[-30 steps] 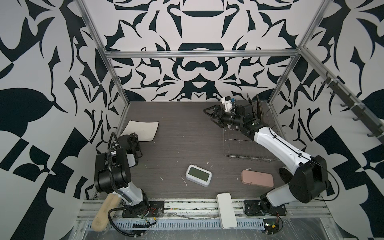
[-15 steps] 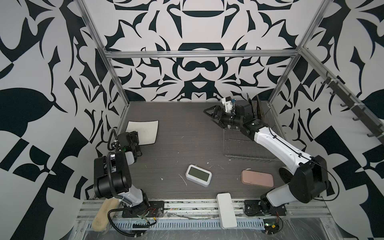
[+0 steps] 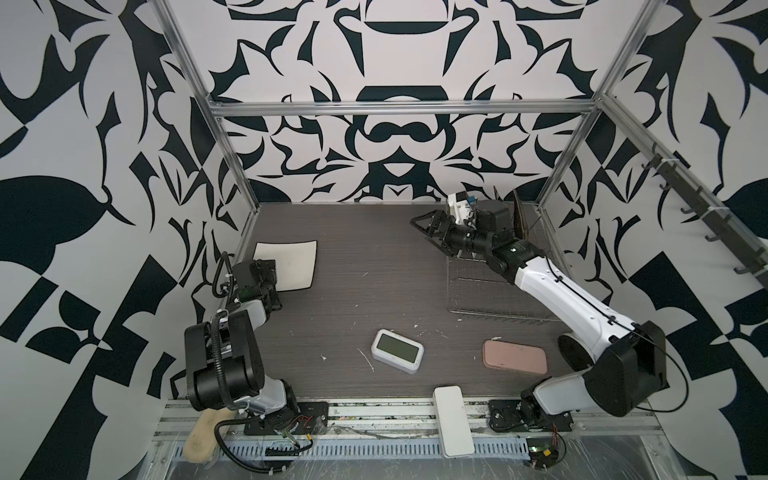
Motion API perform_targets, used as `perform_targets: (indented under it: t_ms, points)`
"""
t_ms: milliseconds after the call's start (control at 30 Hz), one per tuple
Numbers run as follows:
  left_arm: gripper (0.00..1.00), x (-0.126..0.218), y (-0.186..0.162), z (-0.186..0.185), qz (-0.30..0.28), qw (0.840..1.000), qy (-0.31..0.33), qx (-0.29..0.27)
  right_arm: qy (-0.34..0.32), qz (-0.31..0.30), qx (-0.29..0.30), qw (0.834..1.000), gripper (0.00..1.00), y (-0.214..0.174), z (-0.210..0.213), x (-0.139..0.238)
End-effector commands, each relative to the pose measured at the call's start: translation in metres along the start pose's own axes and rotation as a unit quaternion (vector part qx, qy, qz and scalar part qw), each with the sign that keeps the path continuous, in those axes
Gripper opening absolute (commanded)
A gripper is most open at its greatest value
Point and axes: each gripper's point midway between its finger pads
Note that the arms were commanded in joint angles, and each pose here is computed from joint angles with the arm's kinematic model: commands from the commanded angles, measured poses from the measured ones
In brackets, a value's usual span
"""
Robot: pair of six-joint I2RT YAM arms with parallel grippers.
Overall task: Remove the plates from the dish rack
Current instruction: 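Open the left gripper to release the plate and raise it away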
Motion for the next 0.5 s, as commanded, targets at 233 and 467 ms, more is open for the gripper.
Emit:
perform_targets:
  t_ms: [233,467]
  points:
    - [0.99,0.01,0.009,-0.008,-0.008,1.0,0.001,-0.011,0.025,-0.015,0.031,0.999,0.99,-0.004,0.026,0.024]
    - [1.0,0.008,0.009,-0.004,0.005,1.0,0.008,-0.015,0.01,-0.018,0.03,0.999,0.99,-0.006,0.022,0.029]
Point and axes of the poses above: each gripper's point midway between its finger pads, its own x axis back along the fingers, its own z axis along the line the jaws close on, y = z × x, and after that the axes turned 15 degrees about -x, right-handed
